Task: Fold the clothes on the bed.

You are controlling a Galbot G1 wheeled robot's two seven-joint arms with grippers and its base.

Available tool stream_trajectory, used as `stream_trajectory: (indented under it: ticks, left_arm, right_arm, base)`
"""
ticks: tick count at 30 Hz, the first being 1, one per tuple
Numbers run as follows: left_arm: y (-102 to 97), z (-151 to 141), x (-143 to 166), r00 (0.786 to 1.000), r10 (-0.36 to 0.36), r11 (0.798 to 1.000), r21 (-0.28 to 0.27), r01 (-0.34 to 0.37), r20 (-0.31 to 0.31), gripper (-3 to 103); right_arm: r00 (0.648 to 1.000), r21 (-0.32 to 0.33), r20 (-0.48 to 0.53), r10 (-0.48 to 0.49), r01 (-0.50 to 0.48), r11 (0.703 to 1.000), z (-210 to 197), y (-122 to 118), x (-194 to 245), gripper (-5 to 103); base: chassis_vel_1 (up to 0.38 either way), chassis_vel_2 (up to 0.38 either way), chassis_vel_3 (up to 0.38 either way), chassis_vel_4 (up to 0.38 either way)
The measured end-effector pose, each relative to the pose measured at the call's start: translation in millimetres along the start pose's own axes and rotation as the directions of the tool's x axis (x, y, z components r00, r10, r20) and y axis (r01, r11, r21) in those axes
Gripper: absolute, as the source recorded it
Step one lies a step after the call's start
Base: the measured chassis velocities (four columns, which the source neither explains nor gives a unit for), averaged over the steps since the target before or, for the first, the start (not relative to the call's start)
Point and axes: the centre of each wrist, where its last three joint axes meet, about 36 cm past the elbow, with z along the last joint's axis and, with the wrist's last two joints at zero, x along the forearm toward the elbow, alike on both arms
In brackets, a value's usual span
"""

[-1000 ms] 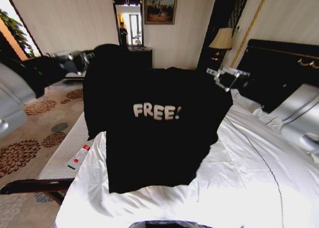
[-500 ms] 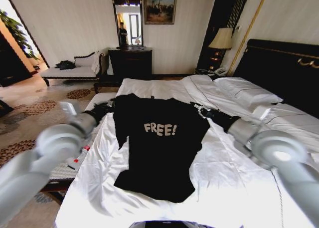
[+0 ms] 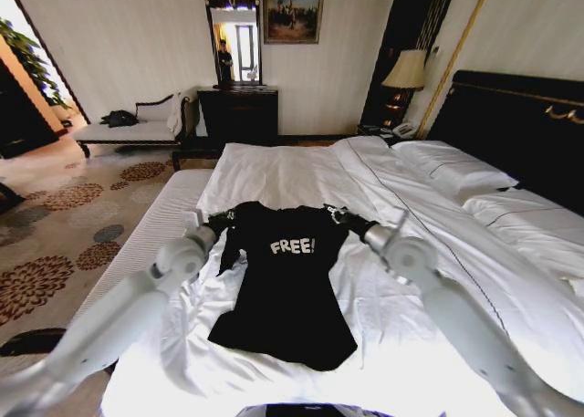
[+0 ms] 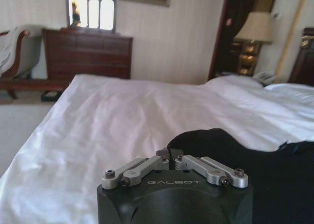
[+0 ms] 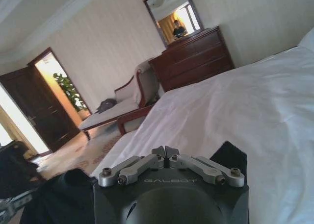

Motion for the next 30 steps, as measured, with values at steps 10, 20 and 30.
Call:
stream_trajectory:
  ticks: [10,20,30]
  left_arm:
    - [-14.1,-4.1,-76.2,0.999,-0.04,0.999,0.012,0.04,-0.01,0]
    - [-29.4,-39.5,-139.1,0.995,-0.102,0.995,-0.017,0.102,-0.02,0]
    - [-33.5,-19.9,-191.0,0.978,-0.19,0.982,-0.036,0.188,-0.089,0]
  right_arm:
    - [0.994,0.012,0.002,0.106,-0.106,0.994,3.8,-42.8,-53.5,0]
    - [0.978,0.026,0.012,0.206,-0.206,0.978,-1.5,-80.1,-86.4,0]
    - [0.96,0.049,0.0,0.278,-0.278,0.959,7.2,-105.9,-142.4,0]
  base:
    - [0.0,0.0,0.0,0.0]
    - [0.0,0.0,0.0,0.0]
    - [0.0,0.0,0.0,0.0]
